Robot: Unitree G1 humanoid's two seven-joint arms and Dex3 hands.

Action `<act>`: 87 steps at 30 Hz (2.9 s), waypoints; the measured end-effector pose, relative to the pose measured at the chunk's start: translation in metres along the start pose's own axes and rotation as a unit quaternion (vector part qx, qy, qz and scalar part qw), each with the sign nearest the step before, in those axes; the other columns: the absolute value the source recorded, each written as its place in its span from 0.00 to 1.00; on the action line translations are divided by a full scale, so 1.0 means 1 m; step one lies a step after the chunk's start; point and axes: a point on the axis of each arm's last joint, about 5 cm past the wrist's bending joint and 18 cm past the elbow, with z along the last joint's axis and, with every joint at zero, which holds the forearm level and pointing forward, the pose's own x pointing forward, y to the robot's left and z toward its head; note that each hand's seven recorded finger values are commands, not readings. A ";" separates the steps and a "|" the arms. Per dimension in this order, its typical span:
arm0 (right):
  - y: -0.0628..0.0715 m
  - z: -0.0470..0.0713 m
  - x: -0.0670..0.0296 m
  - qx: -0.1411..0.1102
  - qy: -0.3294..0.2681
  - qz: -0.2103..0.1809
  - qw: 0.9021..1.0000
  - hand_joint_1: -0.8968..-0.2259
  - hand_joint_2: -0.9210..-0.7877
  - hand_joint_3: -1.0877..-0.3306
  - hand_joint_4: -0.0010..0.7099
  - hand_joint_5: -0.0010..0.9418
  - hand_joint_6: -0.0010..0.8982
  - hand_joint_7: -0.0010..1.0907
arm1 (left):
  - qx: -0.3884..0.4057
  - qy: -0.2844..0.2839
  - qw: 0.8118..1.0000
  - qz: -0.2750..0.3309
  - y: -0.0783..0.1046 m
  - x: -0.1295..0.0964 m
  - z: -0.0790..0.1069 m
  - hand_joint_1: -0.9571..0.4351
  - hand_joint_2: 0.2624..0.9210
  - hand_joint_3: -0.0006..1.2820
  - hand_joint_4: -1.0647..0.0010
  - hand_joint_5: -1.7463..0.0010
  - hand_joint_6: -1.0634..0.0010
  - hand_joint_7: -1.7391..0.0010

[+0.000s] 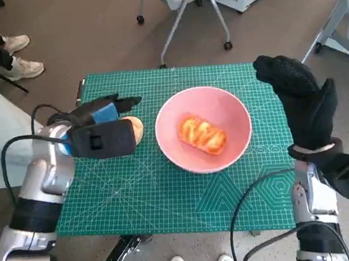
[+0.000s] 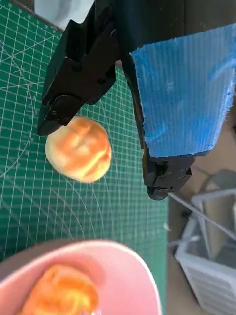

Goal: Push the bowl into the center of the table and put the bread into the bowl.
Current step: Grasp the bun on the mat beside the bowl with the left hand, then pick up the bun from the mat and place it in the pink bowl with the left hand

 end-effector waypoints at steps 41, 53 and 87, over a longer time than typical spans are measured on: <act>-0.001 0.000 -0.0019 -0.006 0.003 -0.002 1.000 0.33 0.00 0.42 0.33 0.00 0.16 0.49 | 0.099 0.061 0.993 -0.020 -0.032 0.037 -0.007 0.69 0.98 0.06 0.38 0.28 0.36 0.40; -0.001 0.000 -0.0016 -0.004 0.005 -0.002 1.000 0.34 0.00 0.43 0.33 0.00 0.16 0.49 | 0.049 0.001 0.996 0.080 0.005 0.008 0.000 0.69 0.97 0.05 0.32 0.31 0.34 0.41; 0.000 -0.003 -0.0012 0.014 0.006 0.001 1.000 0.34 0.00 0.42 0.33 0.00 0.15 0.49 | 0.039 -0.296 0.938 0.179 0.001 -0.038 0.101 0.69 0.95 0.01 0.18 0.44 0.33 0.39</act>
